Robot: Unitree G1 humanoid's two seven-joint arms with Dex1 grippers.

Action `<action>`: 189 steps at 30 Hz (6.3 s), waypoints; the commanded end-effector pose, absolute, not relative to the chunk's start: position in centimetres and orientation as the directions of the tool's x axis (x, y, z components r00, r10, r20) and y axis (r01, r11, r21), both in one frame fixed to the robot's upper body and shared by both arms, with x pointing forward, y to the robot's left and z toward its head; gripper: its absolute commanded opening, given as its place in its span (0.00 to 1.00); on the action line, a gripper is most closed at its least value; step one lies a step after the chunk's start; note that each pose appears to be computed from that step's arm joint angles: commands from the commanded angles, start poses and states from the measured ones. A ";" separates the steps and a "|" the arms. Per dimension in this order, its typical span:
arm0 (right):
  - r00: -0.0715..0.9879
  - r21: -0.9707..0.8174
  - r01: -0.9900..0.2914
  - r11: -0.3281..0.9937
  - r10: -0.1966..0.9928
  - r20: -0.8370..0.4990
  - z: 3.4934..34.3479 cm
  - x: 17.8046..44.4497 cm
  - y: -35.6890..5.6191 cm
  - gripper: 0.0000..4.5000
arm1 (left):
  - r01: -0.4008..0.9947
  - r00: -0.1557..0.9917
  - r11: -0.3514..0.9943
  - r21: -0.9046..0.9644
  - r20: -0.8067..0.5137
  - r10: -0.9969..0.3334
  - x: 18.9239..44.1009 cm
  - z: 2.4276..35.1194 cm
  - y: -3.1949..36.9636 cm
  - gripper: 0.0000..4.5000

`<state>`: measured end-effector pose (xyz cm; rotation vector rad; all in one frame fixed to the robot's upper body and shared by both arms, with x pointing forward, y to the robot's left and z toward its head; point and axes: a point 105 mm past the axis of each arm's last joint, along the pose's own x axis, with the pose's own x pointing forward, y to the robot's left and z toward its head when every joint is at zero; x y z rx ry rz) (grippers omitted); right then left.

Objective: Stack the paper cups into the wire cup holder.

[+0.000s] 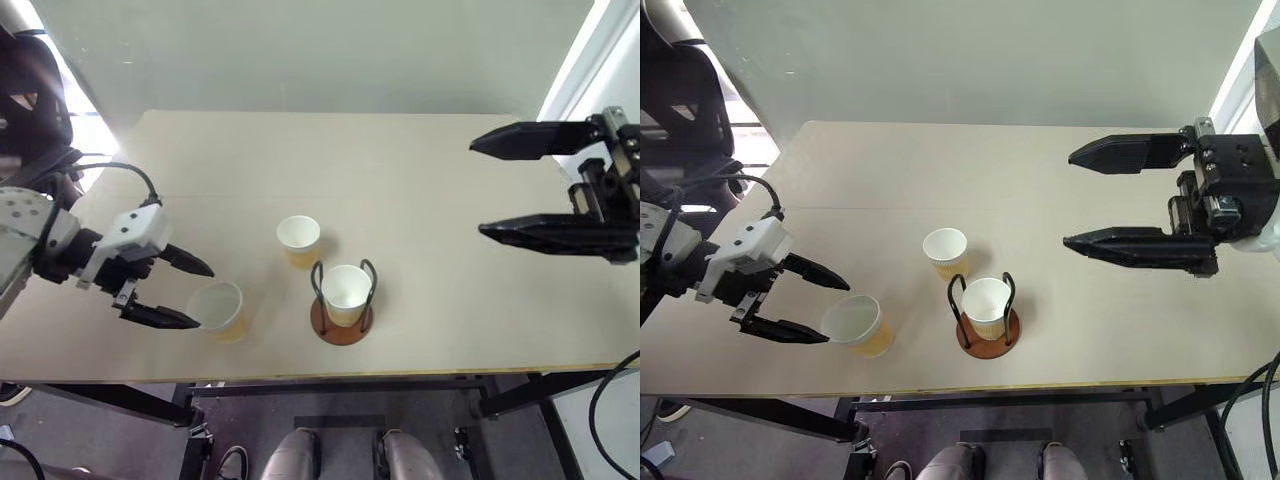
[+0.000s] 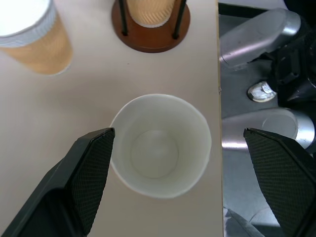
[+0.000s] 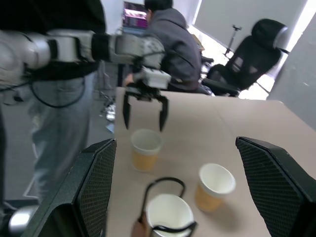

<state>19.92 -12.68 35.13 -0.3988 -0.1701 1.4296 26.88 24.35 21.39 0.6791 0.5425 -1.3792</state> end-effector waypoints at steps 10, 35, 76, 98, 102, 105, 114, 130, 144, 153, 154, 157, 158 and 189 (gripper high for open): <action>0.176 -0.394 -0.911 0.120 0.978 -0.109 35.1 19.7 -12.5 0.88 | 0.997 0.057 -0.009 0.082 -0.760 -0.648 24.8 22.5 24.2 1.00; 0.217 -0.422 -0.896 0.141 0.966 -0.139 35.5 19.7 -12.6 0.89 | 0.992 0.059 -0.060 0.114 -0.813 -0.580 27.4 16.3 24.5 0.44; 0.456 -0.497 -0.804 0.327 0.875 -0.163 34.3 17.2 -13.0 0.89 | 0.604 -0.220 -0.708 0.366 -0.777 -0.590 29.7 30.1 6.4 0.01; 0.528 -0.497 -0.773 0.394 0.834 -0.160 34.3 16.0 -12.7 0.89 | 0.500 -0.339 -0.802 0.326 -0.779 -0.528 28.5 28.2 3.6 0.01; 0.538 -0.496 -0.768 0.405 0.828 -0.157 34.2 15.9 -12.7 0.89 | 0.487 -0.353 -0.816 0.312 -0.784 -0.511 28.4 27.8 3.4 0.01; 0.543 -0.496 -0.765 0.411 0.825 -0.155 34.2 15.9 -12.7 0.89 | 0.477 -0.359 -0.826 0.301 -0.791 -0.496 28.3 27.3 3.3 0.01; 0.557 -0.488 -0.759 0.430 0.817 -0.146 34.0 15.7 -12.6 0.89 | 0.455 -0.315 -0.844 0.285 -0.835 -0.452 29.4 26.2 3.2 0.01; 0.578 -0.479 -0.748 0.459 0.805 -0.132 33.8 15.8 -12.4 0.89 | 0.429 -0.336 -0.870 0.244 -0.851 -0.405 29.4 24.7 3.2 0.01; 0.595 -0.478 -0.735 0.481 0.795 -0.115 34.0 15.7 -12.4 0.89 | 0.432 -0.331 -0.862 0.266 -0.842 -0.426 29.7 24.6 2.6 0.37; 0.601 -0.478 -0.732 0.485 0.790 -0.119 34.0 15.8 -12.8 0.89 | 0.480 -0.317 -0.774 0.412 -0.742 -0.591 30.3 27.6 0.8 1.00; 0.602 -0.479 -0.732 0.485 0.790 -0.120 34.0 15.8 -12.8 0.89 | 0.499 -0.308 -0.753 0.429 -0.724 -0.617 30.5 28.1 0.7 1.00; 0.603 -0.481 -0.731 0.484 0.788 -0.123 34.1 15.9 -13.1 0.89 | 0.589 -0.230 -0.644 0.487 -0.663 -0.712 32.0 30.3 1.7 1.00; 0.602 -0.481 -0.732 0.483 0.788 -0.124 34.1 15.9 -13.2 0.89 | 0.616 -0.195 -0.611 0.498 -0.655 -0.730 32.7 30.6 2.3 1.00; 0.536 -0.476 -0.773 0.419 0.833 -0.139 33.6 16.7 -13.1 0.89 | 0.888 -0.009 -0.329 0.320 -0.704 -0.710 37.8 21.9 9.3 1.00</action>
